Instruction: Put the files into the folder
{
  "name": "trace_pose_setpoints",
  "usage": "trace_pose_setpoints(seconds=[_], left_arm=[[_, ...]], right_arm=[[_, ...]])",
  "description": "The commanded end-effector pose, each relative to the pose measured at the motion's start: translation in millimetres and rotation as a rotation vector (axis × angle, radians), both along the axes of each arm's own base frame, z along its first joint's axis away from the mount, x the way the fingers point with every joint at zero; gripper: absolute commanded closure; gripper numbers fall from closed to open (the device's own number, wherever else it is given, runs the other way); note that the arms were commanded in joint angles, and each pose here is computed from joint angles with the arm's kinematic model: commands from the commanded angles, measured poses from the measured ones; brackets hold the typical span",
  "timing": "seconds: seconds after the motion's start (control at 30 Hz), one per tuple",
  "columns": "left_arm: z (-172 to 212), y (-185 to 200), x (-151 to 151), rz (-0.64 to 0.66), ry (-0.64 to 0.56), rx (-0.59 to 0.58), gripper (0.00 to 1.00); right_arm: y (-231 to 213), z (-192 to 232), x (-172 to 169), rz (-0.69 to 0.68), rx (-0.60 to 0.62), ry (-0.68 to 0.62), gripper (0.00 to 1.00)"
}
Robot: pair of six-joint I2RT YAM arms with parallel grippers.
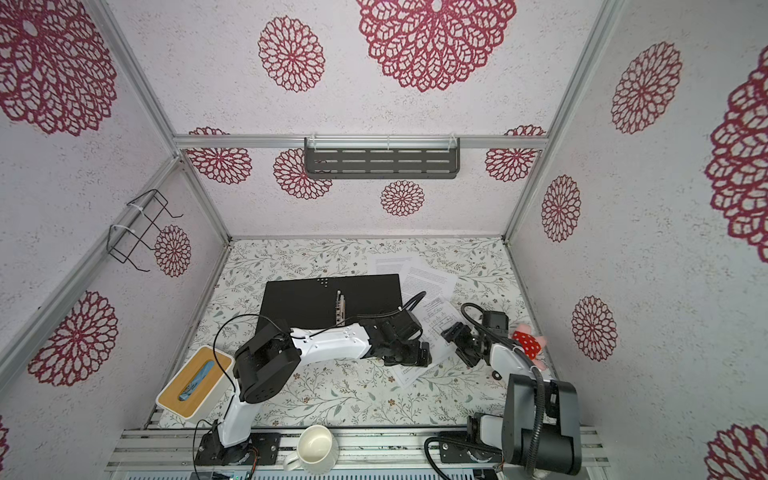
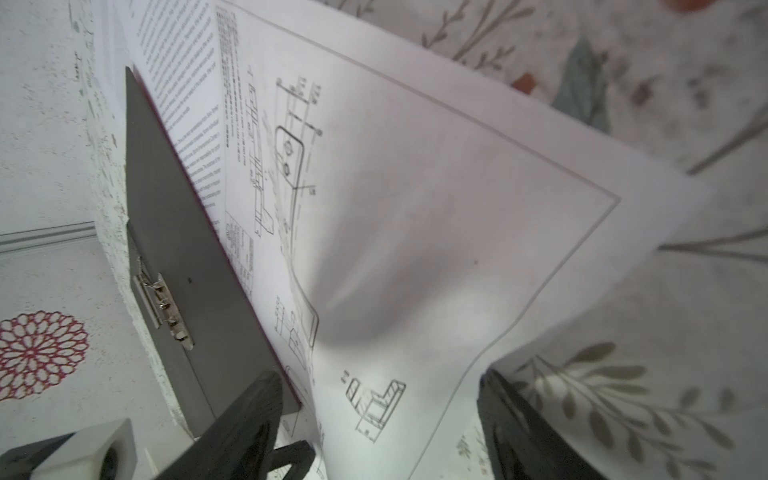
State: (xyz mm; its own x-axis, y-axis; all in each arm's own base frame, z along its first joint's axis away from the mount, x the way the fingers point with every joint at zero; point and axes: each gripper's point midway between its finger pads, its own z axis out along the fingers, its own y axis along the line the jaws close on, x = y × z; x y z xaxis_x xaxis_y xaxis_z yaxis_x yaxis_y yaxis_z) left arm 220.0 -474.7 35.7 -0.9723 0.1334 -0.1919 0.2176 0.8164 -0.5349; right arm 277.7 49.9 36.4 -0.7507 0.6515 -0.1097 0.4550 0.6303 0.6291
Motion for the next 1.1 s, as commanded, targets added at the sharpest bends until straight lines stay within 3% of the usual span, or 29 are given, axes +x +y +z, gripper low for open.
trace_pose_setpoints(seconds=[0.0,0.43,0.7,1.07], left_arm=[[-29,7,-13,-0.006,0.063,0.035,0.08],[-18,0,-9,-0.019,0.043,-0.011,0.07],[-13,-1,-7,-0.020,0.031,-0.018,0.07],[-10,-5,0,0.002,0.039,-0.061,0.07]], right_arm=[[10,-16,-19,-0.020,0.075,0.101,0.23],[21,-20,-22,0.003,0.148,0.108,0.37],[21,-8,-19,-0.003,0.153,0.075,0.29],[30,-1,-23,-0.025,0.241,0.091,0.28]])
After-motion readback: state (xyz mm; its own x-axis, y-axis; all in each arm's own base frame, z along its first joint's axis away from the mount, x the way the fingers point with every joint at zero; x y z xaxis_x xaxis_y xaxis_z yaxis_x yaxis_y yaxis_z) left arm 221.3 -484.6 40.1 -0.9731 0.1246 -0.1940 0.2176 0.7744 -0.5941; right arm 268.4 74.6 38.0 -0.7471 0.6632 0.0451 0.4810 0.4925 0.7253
